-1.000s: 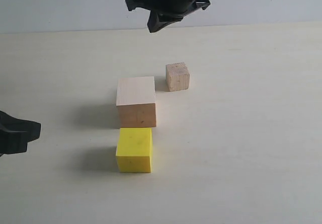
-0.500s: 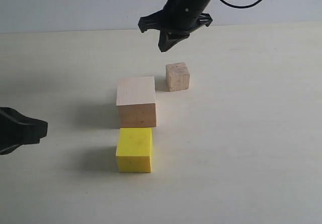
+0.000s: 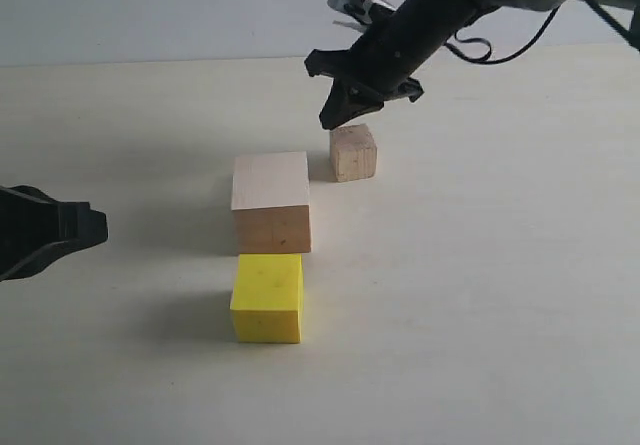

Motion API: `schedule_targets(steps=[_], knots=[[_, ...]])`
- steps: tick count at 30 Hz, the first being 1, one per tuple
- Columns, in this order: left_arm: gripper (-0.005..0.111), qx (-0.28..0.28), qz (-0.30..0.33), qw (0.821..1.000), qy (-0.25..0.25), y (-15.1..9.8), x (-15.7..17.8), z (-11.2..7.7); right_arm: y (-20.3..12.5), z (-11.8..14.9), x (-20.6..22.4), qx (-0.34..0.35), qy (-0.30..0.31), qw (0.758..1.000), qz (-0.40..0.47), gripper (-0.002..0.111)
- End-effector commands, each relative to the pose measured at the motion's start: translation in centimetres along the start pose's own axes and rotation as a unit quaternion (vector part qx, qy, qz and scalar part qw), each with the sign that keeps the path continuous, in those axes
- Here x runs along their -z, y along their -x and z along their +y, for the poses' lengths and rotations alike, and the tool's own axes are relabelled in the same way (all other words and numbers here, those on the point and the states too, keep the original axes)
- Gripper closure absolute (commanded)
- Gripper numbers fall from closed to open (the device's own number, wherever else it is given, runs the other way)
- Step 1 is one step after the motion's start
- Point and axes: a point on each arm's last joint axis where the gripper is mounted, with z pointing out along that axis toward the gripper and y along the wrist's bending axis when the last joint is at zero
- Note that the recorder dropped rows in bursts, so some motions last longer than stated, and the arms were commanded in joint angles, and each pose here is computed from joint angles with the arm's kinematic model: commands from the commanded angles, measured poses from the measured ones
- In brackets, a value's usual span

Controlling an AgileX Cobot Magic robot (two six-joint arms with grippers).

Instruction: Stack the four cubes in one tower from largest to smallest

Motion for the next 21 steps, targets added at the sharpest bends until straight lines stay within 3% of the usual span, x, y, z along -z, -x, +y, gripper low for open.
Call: schedule_targets(steps=[1, 13, 19, 21], knots=[[0.107, 0.003, -0.008, 1.000, -0.004, 0.2, 0.0, -0.2, -0.2, -0.3, -1.5, -0.005, 0.042, 0.999, 0.004, 0.108], [0.107, -0.036, -0.010, 0.999, 0.009, 0.3, 0.0, 0.0, -0.9, -0.6, -2.0, -0.001, 0.022, 0.999, 0.040, 0.108], [0.107, -0.040, -0.021, 0.999, 0.010, 0.5, 0.0, 0.1, -0.1, 1.1, -1.9, 0.011, 0.100, 0.995, -0.001, 0.108], [0.107, -0.040, -0.022, 0.999, 0.010, 0.5, 0.0, 0.1, 0.1, 1.4, -2.1, 0.016, 0.097, 0.995, -0.009, 0.108]])
